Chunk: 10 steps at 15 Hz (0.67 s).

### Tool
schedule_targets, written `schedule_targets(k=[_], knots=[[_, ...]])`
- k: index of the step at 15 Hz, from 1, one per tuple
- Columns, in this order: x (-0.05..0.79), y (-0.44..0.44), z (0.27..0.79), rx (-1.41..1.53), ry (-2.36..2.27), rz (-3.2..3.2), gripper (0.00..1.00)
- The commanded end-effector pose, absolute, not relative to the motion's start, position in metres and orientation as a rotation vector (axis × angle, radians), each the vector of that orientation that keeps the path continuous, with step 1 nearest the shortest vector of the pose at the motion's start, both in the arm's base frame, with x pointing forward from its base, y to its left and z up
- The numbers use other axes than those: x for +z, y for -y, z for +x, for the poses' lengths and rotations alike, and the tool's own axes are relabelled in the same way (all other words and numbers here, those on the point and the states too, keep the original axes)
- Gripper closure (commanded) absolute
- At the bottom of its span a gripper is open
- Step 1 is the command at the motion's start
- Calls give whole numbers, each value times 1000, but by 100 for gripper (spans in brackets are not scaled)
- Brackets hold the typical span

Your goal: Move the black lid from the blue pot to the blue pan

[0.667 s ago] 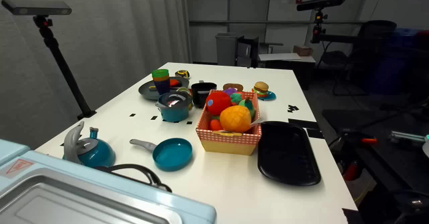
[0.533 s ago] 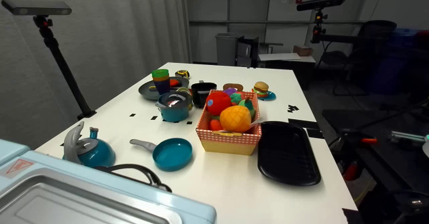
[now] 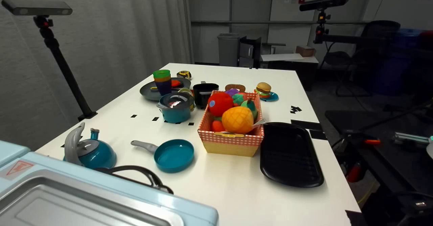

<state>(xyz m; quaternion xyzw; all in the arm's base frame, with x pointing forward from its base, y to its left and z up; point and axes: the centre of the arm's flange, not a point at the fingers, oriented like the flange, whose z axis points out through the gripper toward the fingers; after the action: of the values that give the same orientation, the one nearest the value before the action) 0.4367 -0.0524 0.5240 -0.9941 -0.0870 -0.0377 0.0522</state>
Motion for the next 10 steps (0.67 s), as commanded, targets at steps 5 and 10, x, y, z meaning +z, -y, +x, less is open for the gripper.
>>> schedule_targets(k=[5,10], knots=[[524,52,437,-115,265,-3023,0],[524,52,437,-115,265,-3023,0]])
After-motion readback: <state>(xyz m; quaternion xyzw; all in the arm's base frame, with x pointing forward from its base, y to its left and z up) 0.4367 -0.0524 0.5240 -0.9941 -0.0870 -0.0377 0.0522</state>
